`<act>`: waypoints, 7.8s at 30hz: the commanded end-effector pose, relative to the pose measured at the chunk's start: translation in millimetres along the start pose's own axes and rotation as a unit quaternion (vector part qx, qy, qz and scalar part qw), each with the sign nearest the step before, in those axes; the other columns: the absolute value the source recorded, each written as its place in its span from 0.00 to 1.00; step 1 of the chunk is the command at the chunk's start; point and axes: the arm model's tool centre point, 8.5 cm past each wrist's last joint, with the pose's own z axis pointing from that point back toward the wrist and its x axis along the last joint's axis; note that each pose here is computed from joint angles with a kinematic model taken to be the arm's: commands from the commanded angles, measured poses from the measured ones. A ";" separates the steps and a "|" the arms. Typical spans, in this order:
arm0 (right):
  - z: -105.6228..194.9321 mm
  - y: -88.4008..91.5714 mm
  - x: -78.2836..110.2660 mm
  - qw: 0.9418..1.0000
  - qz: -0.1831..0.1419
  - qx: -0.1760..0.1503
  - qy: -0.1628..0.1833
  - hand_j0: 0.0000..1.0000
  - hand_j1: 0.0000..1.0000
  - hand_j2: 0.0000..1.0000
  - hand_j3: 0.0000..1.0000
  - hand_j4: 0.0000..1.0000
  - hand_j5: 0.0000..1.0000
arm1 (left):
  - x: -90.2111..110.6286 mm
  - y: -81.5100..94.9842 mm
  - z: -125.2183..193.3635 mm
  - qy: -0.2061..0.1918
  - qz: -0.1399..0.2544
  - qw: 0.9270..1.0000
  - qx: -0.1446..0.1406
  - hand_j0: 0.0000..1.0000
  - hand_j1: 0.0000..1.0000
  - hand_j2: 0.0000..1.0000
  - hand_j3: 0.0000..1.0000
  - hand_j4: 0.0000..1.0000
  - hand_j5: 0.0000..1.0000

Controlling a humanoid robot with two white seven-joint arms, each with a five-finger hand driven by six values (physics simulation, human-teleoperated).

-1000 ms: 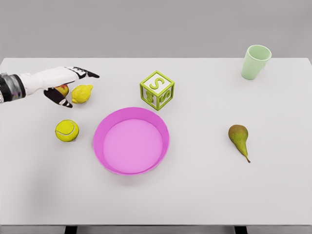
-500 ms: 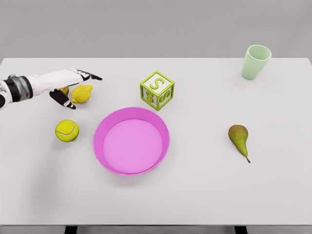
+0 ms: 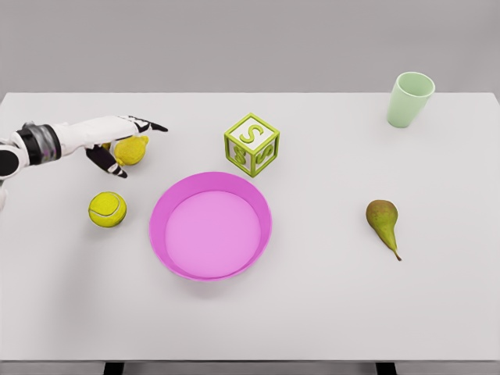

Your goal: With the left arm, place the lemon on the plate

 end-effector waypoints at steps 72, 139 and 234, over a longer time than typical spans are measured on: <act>0.0 0.0 0.3 1.000 0.000 0.000 0.000 1.00 1.00 1.00 1.00 1.00 1.00 | 2.9 4.9 -0.9 0.046 -0.101 0.993 -0.042 1.00 1.00 1.00 1.00 1.00 1.00; 0.0 0.0 0.3 1.000 0.000 0.000 0.000 1.00 1.00 1.00 1.00 1.00 1.00 | -9.9 2.7 -13.3 0.059 -0.060 0.995 -0.044 0.58 0.58 0.58 0.58 0.58 0.58; 0.0 0.0 0.3 1.000 0.000 0.000 0.000 1.00 1.00 1.00 1.00 1.00 1.00 | 160.6 -11.6 52.0 -0.130 -0.195 0.967 0.098 0.82 0.82 0.82 0.82 0.82 0.82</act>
